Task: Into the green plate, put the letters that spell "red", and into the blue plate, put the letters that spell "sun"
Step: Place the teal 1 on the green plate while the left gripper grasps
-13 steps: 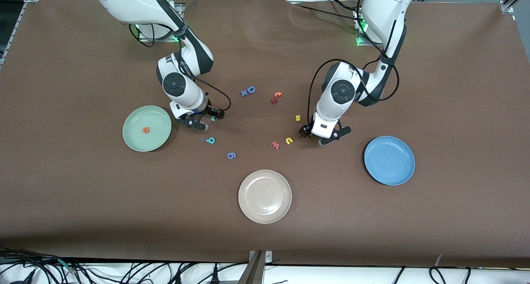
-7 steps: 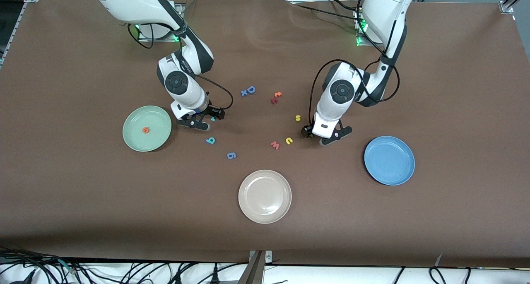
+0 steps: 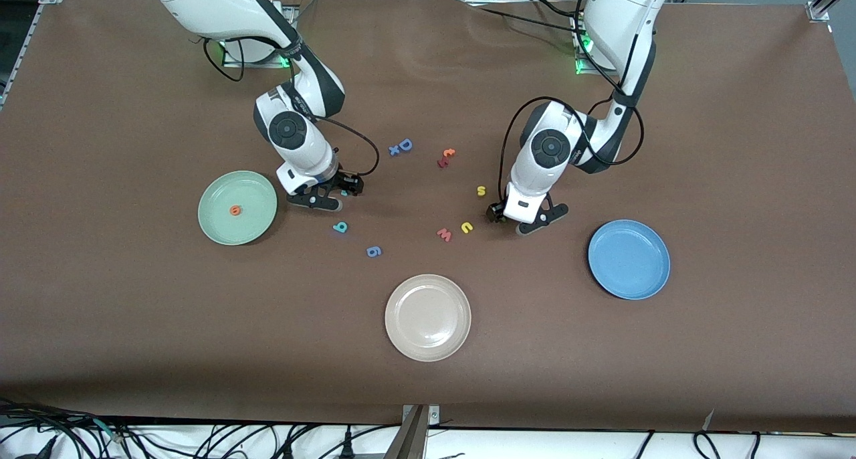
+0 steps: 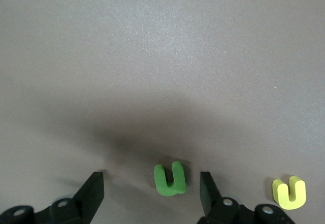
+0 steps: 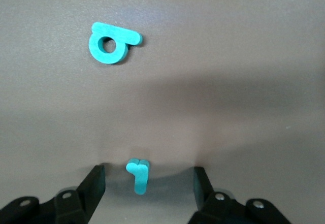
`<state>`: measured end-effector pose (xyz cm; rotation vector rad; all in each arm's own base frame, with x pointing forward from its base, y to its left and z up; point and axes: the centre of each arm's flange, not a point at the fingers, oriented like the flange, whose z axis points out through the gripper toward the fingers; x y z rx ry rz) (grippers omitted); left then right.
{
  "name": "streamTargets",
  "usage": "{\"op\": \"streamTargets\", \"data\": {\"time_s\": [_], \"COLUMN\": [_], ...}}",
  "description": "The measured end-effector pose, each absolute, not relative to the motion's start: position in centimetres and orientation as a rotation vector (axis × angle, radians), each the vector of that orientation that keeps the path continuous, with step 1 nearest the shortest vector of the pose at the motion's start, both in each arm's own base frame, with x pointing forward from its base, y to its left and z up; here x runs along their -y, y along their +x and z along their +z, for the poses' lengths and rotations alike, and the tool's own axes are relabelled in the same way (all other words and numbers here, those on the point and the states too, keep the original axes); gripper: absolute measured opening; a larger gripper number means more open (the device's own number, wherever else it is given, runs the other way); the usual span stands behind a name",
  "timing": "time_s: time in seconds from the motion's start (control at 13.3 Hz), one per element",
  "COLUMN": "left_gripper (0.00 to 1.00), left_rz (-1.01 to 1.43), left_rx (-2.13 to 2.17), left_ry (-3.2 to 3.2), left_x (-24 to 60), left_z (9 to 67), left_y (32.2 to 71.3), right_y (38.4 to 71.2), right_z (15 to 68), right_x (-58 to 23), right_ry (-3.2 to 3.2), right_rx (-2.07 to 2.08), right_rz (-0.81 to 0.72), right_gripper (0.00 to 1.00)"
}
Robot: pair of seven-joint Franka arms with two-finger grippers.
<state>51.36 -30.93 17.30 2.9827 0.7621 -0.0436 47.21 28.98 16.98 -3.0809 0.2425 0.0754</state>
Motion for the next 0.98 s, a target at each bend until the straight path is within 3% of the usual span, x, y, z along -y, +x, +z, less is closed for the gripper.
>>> {"op": "streamTargets", "data": {"time_s": [0.15,0.3,0.53,0.68,0.75,0.83,0.9,0.98], "left_gripper": [0.84,0.81,0.79,0.78,0.78,0.78,0.77,0.77], "left_rz": [-0.045,-0.049,-0.053,-0.053,-0.053,-0.053,-0.054,-0.055], "left_rx": [-0.761,-0.762,-0.775,-0.79,-0.801,-0.809,-0.815,-0.821], "left_ry": [2.984,2.986,2.986,2.982,2.979,2.977,2.976,2.974], "left_x": [31.0,31.1,31.5,31.7,31.8,31.9,32.2,32.5], "left_z": [17.2,17.0,16.8,16.7,16.7,16.7,16.7,16.7], "left_y": [51.3,51.1,50.8,50.7,50.7,50.6,50.4,50.2], "right_y": [47.2,47.2,47.2,47.3,47.3,47.3,47.4,47.4], "right_z": [17.0,17.0,17.1,17.3,17.3,17.4,17.6,17.6], "right_x": [-29.0,-29.0,-29.1,-29.4,-29.4,-29.4,-29.5,-29.5], "right_ry": [-3.09,-3.091,-3.09,-3.085,-3.085,-3.084,-3.081,-3.084], "right_rx": [-0.217,-0.211,-0.209,-0.203,-0.204,-0.203,-0.202,-0.203], "right_rz": [0.067,0.061,0.058,0.05,0.05,0.047,0.041,0.044], "right_gripper": [0.75,0.59,0.53,0.37,0.37,0.33,0.21,0.18]}}
